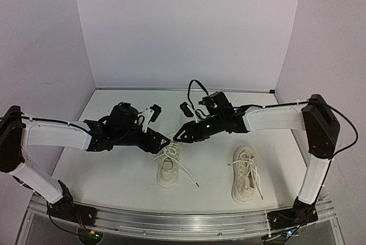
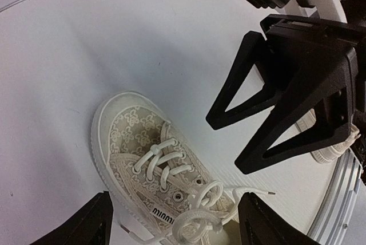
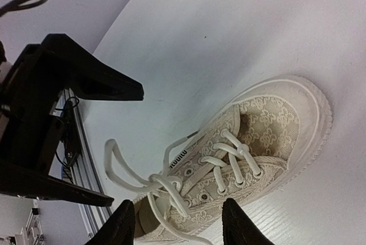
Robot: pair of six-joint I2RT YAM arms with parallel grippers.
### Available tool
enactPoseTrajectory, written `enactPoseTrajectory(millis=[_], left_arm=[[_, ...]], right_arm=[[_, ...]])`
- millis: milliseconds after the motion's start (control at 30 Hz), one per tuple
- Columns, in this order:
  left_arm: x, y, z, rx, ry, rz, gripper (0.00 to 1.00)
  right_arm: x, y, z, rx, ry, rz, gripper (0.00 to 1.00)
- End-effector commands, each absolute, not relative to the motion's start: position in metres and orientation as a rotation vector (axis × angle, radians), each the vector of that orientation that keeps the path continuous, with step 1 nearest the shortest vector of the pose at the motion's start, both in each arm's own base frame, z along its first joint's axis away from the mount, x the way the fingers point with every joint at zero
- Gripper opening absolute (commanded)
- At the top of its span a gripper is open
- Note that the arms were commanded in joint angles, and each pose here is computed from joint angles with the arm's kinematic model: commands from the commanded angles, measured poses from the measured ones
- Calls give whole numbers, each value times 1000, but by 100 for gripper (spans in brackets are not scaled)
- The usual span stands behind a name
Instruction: Tie the shoes
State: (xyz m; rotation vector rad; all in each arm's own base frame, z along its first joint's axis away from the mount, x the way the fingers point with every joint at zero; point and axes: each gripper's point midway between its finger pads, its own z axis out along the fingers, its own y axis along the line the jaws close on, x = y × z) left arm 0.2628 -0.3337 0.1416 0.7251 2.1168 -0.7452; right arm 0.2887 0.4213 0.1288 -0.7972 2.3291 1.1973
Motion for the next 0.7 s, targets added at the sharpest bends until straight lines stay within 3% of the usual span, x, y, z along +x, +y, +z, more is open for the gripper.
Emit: enactPoseTrajectory(millis=[0, 667], left_arm=[[267, -331, 141, 719, 2138, -716, 75], [277, -305, 121, 625, 2222, -646, 62]], right_arm=[[281, 439, 132, -905, 2284, 1254, 44], [275, 454, 107, -997, 2323, 1236, 22]])
